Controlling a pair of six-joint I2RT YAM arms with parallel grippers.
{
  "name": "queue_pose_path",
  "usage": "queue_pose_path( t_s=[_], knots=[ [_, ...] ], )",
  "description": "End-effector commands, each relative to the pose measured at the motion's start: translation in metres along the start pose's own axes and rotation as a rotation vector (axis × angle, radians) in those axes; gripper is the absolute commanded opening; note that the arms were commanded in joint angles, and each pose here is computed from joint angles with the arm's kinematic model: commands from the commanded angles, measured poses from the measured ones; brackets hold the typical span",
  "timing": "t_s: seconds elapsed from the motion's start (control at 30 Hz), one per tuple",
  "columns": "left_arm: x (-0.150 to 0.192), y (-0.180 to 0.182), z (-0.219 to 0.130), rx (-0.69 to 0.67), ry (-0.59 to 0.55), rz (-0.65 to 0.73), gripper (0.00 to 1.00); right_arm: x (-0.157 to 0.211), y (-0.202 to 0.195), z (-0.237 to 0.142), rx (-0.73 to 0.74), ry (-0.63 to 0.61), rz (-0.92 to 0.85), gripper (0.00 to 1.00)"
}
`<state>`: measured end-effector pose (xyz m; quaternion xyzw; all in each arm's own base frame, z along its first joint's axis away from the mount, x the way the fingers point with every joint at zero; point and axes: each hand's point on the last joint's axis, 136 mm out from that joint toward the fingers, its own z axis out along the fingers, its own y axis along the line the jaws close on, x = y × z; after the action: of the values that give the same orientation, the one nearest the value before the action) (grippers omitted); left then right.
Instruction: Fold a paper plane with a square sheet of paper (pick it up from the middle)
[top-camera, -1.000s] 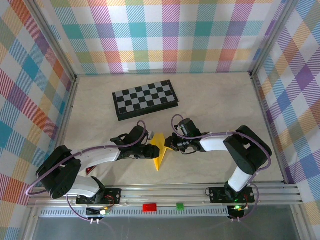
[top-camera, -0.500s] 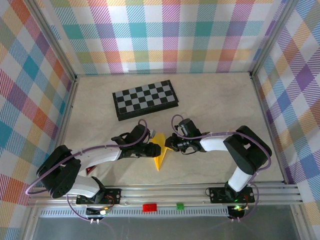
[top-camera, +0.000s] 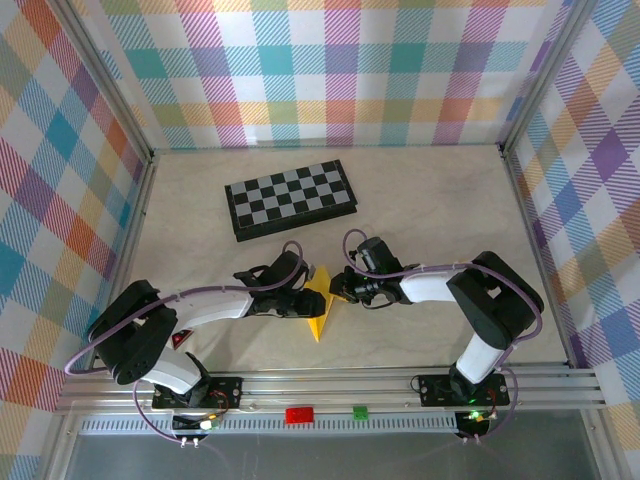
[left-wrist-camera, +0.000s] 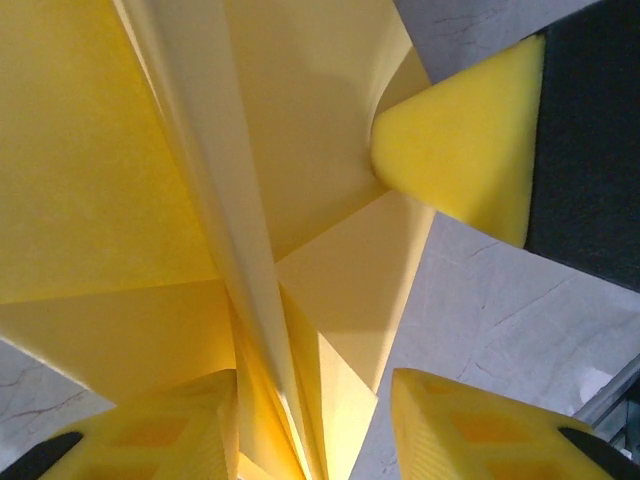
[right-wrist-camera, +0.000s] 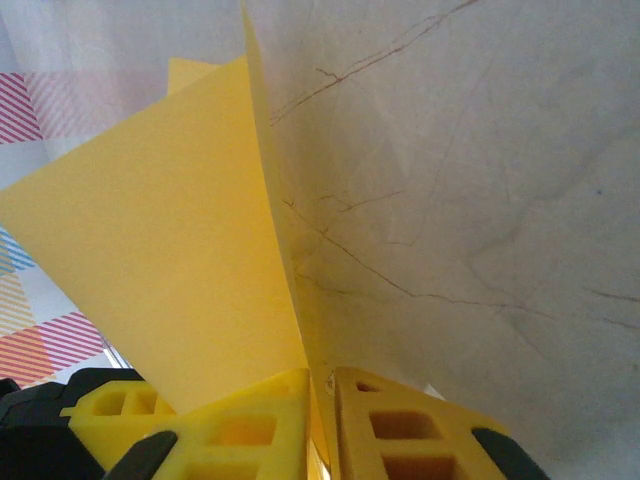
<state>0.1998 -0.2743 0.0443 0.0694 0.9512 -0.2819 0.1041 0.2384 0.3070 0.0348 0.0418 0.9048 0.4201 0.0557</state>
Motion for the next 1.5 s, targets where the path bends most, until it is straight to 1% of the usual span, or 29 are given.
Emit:
queue_pose_path(
  t_s=[0.0,0.17,0.3,0.53,0.73,0.93,1.17,1.23,1.47],
  knots=[
    [-0.003,-0.011,0.001,0.008,0.008,0.008,0.43,0.002,0.003,-0.002,-0.007,-0.003,-0.005,0.16],
    [-0.003,0.001,0.006,-0.079,0.021,0.031,0.41,0.003,0.003,-0.002,-0.007,-0.002,-0.006,0.17],
    [-0.001,0.007,0.011,-0.121,0.040,0.037,0.37,0.002,0.001,-0.003,0.000,-0.004,-0.005,0.18],
    [0.001,0.010,0.017,-0.135,0.053,0.032,0.28,0.003,0.000,-0.002,0.005,-0.003,-0.005,0.19],
    [-0.003,0.007,0.013,-0.132,0.030,0.036,0.16,0.002,0.002,-0.004,0.000,-0.008,-0.014,0.20],
    [-0.005,0.016,0.004,-0.207,0.038,0.082,0.07,0.000,0.000,-0.018,0.038,-0.051,-0.046,0.26],
    [-0.015,0.031,-0.007,-0.340,0.056,0.165,0.06,-0.001,-0.014,-0.046,0.148,-0.130,-0.070,0.34],
    [-0.019,0.034,-0.008,-0.366,0.067,0.179,0.06,-0.001,-0.019,-0.052,0.161,-0.155,-0.064,0.36],
    [-0.031,0.044,-0.006,-0.425,0.095,0.186,0.06,-0.001,-0.031,-0.069,0.185,-0.227,-0.034,0.39]
  ],
)
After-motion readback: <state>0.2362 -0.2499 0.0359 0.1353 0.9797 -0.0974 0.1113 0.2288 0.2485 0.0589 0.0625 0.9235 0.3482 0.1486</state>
